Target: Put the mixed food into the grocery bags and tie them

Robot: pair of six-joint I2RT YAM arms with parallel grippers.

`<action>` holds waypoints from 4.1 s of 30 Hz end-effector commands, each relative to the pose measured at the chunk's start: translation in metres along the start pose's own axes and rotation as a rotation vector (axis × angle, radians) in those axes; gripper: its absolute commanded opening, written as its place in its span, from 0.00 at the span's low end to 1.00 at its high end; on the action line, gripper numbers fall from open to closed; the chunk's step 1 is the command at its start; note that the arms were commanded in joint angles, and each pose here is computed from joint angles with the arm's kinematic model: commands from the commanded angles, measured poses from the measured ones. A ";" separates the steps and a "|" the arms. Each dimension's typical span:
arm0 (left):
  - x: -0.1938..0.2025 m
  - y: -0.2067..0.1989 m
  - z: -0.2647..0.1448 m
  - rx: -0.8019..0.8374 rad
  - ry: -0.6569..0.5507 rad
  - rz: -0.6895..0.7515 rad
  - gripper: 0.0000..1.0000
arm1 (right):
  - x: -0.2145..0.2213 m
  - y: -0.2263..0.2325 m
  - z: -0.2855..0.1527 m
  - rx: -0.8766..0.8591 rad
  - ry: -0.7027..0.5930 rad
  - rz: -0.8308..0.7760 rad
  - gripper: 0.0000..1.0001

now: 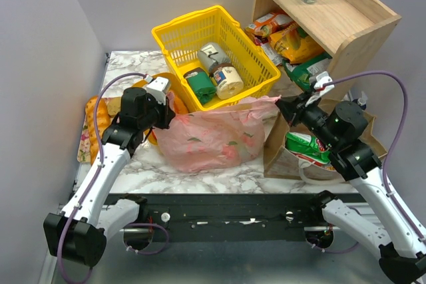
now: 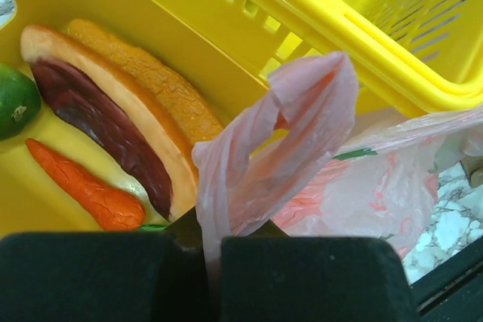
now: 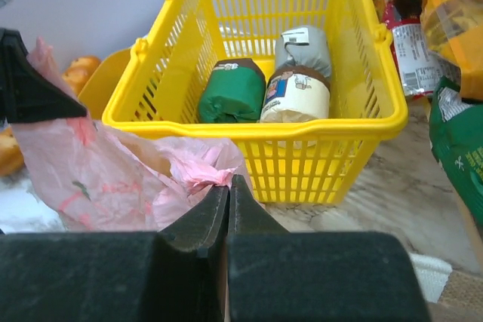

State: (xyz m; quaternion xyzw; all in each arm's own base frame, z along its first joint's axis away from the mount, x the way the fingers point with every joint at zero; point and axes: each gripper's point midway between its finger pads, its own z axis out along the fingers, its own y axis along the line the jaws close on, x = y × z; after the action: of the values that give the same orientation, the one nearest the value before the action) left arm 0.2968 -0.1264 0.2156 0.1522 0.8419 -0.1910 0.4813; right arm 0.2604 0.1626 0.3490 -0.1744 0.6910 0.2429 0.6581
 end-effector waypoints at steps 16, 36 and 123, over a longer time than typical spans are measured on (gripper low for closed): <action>0.011 -0.008 0.003 0.091 -0.004 0.067 0.00 | 0.001 0.047 -0.005 -0.484 -0.041 -0.326 1.00; 0.016 -0.011 0.007 0.120 0.020 0.057 0.00 | 0.026 0.069 0.027 -0.812 -0.072 -0.457 1.00; 0.010 -0.184 0.029 0.767 0.187 -0.005 0.00 | 0.077 0.128 0.034 -0.114 -0.153 -0.140 0.92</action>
State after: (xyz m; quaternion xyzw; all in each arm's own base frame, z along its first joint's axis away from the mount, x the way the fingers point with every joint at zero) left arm 0.2372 -0.3006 0.2120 0.3305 0.7664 -0.4604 0.3025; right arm 0.1926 0.2995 0.2706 -0.2858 0.6072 0.3083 0.6742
